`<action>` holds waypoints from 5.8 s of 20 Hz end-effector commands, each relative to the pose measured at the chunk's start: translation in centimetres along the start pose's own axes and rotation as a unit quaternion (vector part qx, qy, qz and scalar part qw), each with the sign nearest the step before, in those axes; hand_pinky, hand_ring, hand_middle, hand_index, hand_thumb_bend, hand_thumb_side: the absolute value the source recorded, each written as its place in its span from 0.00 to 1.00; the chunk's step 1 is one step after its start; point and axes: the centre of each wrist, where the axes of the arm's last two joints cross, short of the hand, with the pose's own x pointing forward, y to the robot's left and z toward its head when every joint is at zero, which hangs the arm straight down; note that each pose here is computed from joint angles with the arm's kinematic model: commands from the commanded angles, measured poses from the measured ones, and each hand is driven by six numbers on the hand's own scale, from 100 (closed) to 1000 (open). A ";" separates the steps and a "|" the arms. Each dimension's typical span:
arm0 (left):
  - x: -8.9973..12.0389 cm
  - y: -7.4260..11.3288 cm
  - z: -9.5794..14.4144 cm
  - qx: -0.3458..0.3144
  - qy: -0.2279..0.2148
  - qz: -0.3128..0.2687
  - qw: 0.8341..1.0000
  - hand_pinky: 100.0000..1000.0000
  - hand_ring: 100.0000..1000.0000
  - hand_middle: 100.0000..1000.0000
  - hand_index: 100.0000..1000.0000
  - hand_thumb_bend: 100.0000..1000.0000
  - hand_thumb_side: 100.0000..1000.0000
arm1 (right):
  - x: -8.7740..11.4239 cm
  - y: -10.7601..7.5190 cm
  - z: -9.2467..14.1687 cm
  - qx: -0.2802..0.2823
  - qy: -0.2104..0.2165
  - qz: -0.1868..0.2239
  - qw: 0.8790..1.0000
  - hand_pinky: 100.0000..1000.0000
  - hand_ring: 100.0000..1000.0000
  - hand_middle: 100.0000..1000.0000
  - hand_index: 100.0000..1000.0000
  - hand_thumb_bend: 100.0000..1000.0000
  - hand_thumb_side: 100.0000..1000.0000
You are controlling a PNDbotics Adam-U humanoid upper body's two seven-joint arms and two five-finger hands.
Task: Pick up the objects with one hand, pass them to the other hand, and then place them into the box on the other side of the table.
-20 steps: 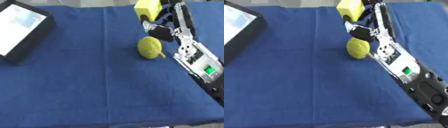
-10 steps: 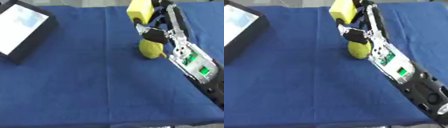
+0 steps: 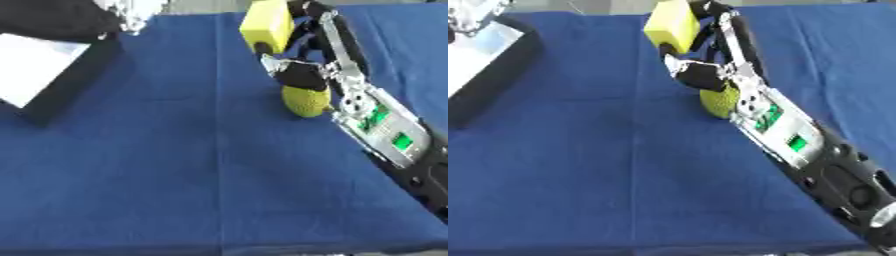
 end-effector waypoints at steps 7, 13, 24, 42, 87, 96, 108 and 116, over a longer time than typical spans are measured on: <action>0.7 -0.6 -0.3 -0.049 0.023 -0.042 0.998 0.83 0.72 0.66 0.80 0.00 0.16 | 1.0 0.2 -0.2 0.016 -0.019 0.000 1.000 0.13 0.41 0.45 0.50 0.00 0.00; 0.8 -1.1 -0.7 -0.071 0.028 -0.059 0.995 0.84 0.73 0.67 0.81 0.00 0.16 | 1.2 0.6 -0.1 0.026 -0.021 -0.003 0.999 0.13 0.41 0.45 0.50 0.00 0.00; -0.3 -2.1 -2.4 -0.096 0.039 -0.092 0.990 0.86 0.76 0.71 0.83 0.00 0.17 | 1.6 1.5 0.0 0.052 -0.039 0.000 0.998 0.13 0.41 0.45 0.50 0.00 0.00; -2.6 -4.0 -4.6 -0.083 0.072 -0.187 0.976 0.92 0.83 0.75 0.85 0.05 0.20 | 1.1 2.2 0.9 0.079 -0.062 0.005 0.995 0.12 0.40 0.45 0.50 0.00 0.00; -4.5 -5.0 -5.2 -0.129 0.092 -0.228 0.961 0.98 0.84 0.72 0.88 0.28 0.30 | 1.1 3.5 1.7 0.116 -0.116 0.037 0.986 0.10 0.40 0.47 0.49 0.00 0.00; -5.2 -5.5 -5.6 -0.135 0.095 -0.227 0.960 0.98 0.85 0.72 0.87 0.27 0.30 | 1.2 3.7 1.7 0.116 -0.128 0.041 0.984 0.10 0.40 0.47 0.49 0.00 0.00; -6.4 -6.4 -6.3 -0.164 0.103 -0.235 0.952 0.99 0.86 0.74 0.87 0.34 0.35 | 1.4 3.7 1.6 0.114 -0.145 0.037 0.982 0.08 0.40 0.47 0.49 0.00 0.00; -6.7 -6.7 -6.5 -0.158 0.109 -0.246 0.950 0.99 0.86 0.74 0.87 0.32 0.36 | 1.5 3.7 1.6 0.114 -0.149 0.033 0.982 0.08 0.40 0.47 0.48 0.00 0.00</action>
